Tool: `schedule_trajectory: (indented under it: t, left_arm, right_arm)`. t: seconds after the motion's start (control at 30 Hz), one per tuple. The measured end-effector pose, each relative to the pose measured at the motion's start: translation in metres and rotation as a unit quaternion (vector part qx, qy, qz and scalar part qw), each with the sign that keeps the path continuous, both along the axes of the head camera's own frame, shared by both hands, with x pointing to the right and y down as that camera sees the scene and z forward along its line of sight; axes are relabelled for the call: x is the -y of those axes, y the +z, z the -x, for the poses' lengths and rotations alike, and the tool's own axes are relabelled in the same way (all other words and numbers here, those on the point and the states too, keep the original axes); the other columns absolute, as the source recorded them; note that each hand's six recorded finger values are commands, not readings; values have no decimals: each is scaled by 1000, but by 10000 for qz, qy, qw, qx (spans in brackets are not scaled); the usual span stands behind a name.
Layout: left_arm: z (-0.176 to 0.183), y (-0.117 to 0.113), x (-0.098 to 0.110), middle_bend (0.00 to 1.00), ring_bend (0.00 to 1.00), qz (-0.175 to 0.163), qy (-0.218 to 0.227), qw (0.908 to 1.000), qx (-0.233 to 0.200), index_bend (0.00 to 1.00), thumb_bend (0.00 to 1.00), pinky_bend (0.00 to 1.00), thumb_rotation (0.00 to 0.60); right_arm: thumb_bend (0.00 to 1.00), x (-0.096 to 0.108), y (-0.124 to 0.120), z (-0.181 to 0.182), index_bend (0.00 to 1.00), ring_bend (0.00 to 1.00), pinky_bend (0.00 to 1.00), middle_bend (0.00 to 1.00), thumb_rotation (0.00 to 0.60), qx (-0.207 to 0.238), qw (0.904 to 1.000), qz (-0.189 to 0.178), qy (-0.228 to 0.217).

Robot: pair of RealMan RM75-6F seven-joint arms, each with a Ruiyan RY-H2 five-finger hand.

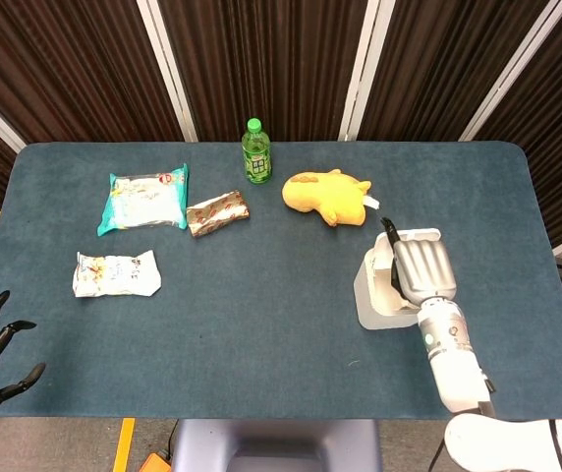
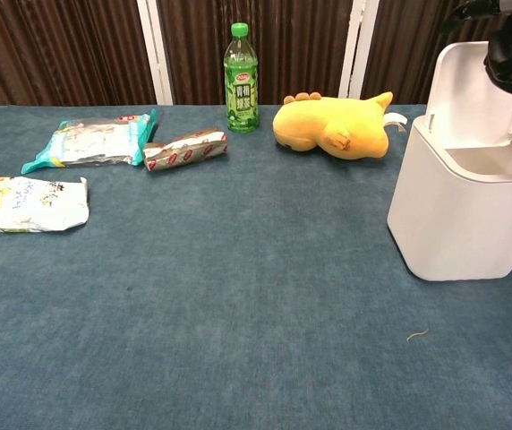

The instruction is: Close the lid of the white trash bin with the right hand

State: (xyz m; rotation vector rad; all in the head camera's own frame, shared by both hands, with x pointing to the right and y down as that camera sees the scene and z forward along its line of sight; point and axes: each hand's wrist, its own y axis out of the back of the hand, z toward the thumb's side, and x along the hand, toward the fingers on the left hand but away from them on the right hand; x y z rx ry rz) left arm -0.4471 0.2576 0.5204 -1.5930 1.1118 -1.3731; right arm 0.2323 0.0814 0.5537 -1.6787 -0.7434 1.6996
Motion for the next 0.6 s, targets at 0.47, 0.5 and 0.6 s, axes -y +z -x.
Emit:
schedule_trajectory:
  t: [0.47, 0.5, 0.6]
  left_arm:
    - [1, 0, 0, 0, 0, 8, -28, 10000, 28, 354, 197, 249, 600]
    - [1, 0, 0, 0, 0, 11, -24, 10000, 30, 355, 197, 249, 600]
    - [1, 0, 0, 0, 0, 15, -11, 10000, 43, 355, 197, 249, 600]
  right_arm:
    - [1000, -5, 5, -17, 32, 745, 745, 833, 600, -129, 9996, 179, 186]
    - [1000, -7, 4, -18, 33, 745, 745, 833, 600, -137, 9996, 190, 173]
    - [1000, -12, 2, -20, 39, 745, 745, 833, 600, -147, 9996, 207, 113]
